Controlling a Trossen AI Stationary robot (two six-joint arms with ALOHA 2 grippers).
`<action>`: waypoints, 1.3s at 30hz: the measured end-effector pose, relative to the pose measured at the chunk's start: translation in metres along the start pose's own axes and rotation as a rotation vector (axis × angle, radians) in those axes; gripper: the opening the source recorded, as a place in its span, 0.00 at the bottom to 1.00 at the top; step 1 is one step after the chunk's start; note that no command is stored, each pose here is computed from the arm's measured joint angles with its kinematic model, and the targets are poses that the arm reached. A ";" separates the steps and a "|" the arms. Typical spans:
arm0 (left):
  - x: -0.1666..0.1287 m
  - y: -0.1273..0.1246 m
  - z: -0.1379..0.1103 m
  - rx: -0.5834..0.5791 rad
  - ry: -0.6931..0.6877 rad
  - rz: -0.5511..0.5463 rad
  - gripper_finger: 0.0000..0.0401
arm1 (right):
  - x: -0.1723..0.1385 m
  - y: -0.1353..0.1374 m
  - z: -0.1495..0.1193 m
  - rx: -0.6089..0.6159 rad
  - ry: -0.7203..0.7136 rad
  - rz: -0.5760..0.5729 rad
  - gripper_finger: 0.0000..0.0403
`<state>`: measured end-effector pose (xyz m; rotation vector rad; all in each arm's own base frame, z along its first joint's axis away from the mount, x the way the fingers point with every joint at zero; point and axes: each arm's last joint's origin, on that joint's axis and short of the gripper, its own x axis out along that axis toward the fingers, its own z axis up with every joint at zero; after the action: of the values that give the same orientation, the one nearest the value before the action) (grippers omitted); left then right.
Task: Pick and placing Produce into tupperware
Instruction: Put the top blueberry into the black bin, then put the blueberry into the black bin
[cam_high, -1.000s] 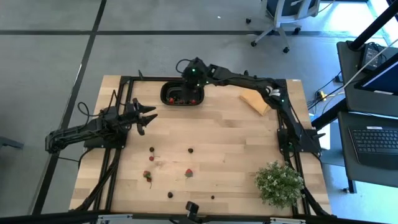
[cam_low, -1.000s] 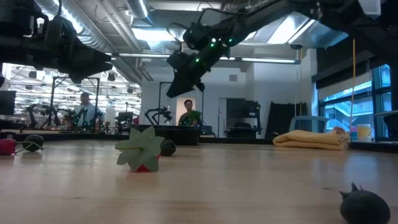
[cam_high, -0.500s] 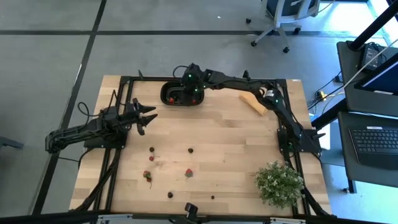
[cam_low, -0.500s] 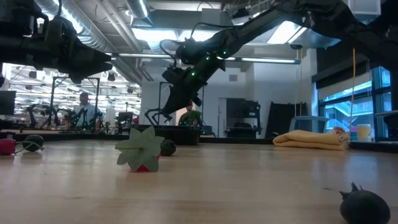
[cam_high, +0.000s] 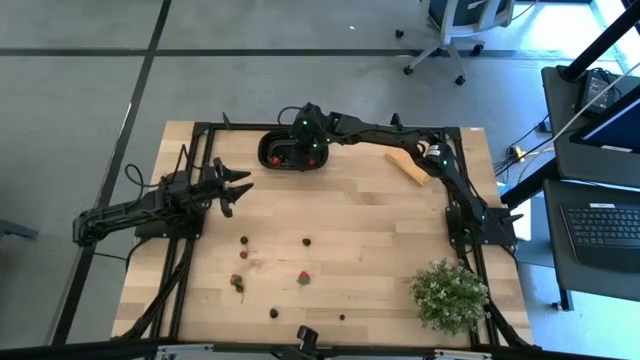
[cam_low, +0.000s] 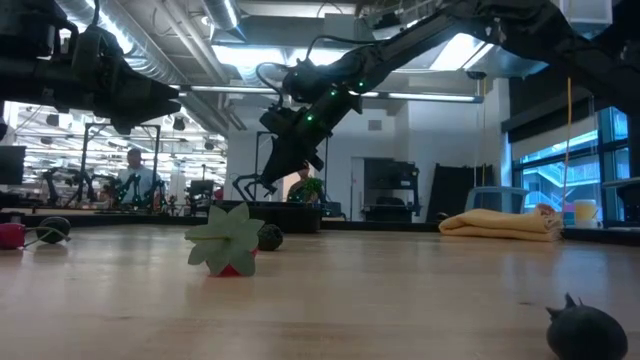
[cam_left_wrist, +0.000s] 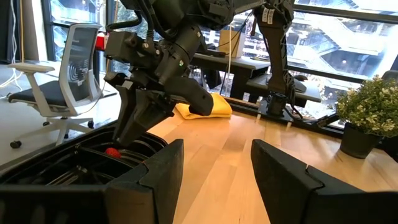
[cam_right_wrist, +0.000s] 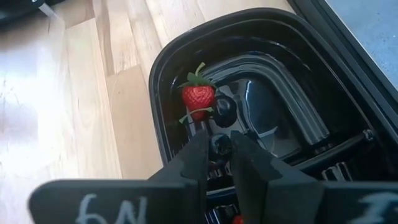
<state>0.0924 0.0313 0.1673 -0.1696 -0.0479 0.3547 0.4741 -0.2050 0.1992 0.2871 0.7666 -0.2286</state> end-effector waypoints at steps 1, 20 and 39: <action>0.000 0.000 0.000 0.000 0.000 0.000 0.45 | 0.000 0.000 0.000 0.000 0.000 -0.001 0.15; 0.000 0.000 0.000 0.000 0.000 0.000 0.45 | 0.000 0.000 0.000 -0.001 -0.001 -0.002 0.29; 0.000 0.000 0.000 0.000 0.000 0.000 0.45 | -0.022 0.008 0.004 -0.023 0.044 0.098 0.45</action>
<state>0.0924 0.0313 0.1672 -0.1700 -0.0477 0.3550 0.4640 -0.1964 0.2186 0.3078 0.7958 -0.1210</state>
